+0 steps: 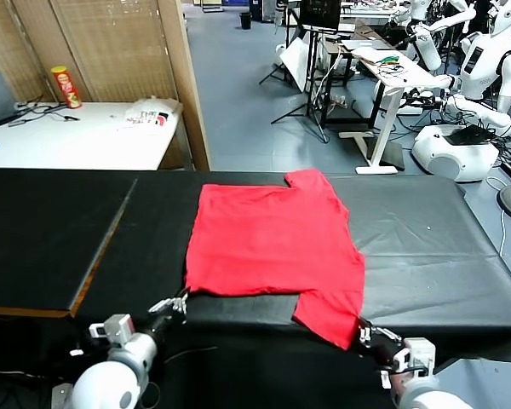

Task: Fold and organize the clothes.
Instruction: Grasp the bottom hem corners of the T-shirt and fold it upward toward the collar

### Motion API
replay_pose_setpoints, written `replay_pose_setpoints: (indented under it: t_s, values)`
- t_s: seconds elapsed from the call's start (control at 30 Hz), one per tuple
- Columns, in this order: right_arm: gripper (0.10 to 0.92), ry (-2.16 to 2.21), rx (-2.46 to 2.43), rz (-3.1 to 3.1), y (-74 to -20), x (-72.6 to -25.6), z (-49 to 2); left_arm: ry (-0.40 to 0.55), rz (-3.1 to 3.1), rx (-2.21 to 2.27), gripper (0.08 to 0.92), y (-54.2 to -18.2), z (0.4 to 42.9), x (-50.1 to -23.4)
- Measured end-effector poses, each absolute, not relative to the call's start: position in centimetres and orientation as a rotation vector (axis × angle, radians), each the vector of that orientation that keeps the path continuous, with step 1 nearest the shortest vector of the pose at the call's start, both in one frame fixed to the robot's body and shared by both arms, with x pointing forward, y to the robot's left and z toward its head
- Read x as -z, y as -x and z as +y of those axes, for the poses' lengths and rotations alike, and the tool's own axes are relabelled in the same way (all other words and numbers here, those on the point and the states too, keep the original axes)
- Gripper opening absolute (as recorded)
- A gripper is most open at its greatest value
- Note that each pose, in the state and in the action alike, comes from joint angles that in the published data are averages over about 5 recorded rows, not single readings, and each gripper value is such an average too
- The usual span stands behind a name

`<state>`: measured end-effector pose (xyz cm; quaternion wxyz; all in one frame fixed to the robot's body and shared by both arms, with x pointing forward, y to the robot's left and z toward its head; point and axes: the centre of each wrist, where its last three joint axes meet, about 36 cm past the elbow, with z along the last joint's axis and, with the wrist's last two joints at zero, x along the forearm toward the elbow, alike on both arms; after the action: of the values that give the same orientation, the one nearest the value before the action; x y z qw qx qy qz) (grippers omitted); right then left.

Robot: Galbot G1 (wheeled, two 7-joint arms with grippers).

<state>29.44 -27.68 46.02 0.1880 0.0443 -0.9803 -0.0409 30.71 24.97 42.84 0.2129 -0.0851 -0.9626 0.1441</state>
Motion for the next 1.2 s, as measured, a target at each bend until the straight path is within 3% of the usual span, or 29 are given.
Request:
replay_pose_setpoints:
  t_s: [0.43, 1.07, 1.13, 1.2]
  values:
    - [0.123, -0.191, 0.096, -2.919, -38.9, -42.3, -30.2, 0.169, -2.819, -0.387, 0.126, -34.0, 24.5, -42.9]
    - [0.124, -0.234, 0.080, -2.917, -48.9, -38.9, -29.9, 0.119, -2.857, -0.136, 0.126, -40.5, 24.9, -39.8]
    - [0.152, -0.264, 0.073, -2.901, -49.0, -38.9, -30.0, 0.111, -2.854, -0.122, 0.128, -41.2, 25.0, -39.5]
    - [0.230, -0.284, 0.062, -2.879, -48.8, -39.1, -30.3, 0.099, -2.850, -0.114, 0.144, -41.8, 25.0, -39.4]
